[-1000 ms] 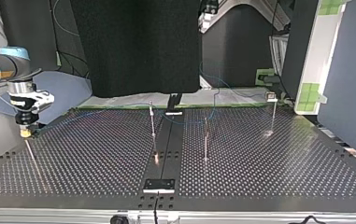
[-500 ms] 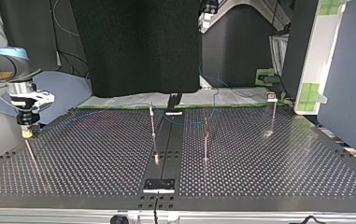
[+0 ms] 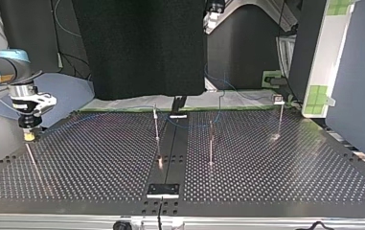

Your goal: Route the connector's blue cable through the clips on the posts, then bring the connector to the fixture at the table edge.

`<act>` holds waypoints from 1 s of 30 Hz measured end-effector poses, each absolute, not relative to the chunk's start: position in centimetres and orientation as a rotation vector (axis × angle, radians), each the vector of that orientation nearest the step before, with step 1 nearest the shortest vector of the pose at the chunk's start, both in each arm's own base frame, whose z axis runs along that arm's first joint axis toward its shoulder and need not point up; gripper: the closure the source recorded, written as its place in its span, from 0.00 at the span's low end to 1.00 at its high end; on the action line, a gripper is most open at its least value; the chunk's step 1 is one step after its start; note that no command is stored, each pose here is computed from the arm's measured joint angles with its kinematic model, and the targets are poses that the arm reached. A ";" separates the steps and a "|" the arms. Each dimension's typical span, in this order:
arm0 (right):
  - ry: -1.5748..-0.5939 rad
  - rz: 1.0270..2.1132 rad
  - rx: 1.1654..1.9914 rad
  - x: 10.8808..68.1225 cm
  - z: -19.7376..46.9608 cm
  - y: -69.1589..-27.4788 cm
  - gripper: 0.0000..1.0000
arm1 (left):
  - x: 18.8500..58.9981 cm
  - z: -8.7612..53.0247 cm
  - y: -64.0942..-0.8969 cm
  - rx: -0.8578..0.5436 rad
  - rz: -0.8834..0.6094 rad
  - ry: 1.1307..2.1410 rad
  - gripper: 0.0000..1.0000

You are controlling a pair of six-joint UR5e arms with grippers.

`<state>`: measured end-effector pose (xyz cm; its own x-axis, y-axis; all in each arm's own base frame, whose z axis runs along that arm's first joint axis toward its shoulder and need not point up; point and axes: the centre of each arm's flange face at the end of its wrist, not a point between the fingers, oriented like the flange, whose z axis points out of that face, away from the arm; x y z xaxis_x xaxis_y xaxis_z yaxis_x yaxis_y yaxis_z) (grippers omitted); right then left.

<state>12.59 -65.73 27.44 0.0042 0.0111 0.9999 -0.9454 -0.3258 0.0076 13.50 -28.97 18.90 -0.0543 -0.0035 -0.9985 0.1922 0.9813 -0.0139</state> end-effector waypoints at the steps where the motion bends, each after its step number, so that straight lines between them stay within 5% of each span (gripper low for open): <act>1: -1.020 1.450 1.445 12.6 27.4 -65.7 1.00 | 13.5 18.8 -29.0 0.148 -0.155 1.622 0.00; 9: -1.006 1.460 1.447 12.7 27.5 -65.9 1.00 | 13.7 17.7 -29.2 0.162 -0.127 1.645 0.00; 22: -1.004 1.462 1.452 12.9 27.5 -65.9 1.00 | 14.3 21.5 -30.3 0.092 -0.317 1.586 0.00; 30: -1.003 1.458 1.456 12.9 27.4 -65.8 1.00 | 15.0 22.0 -32.6 0.201 -0.319 1.609 0.00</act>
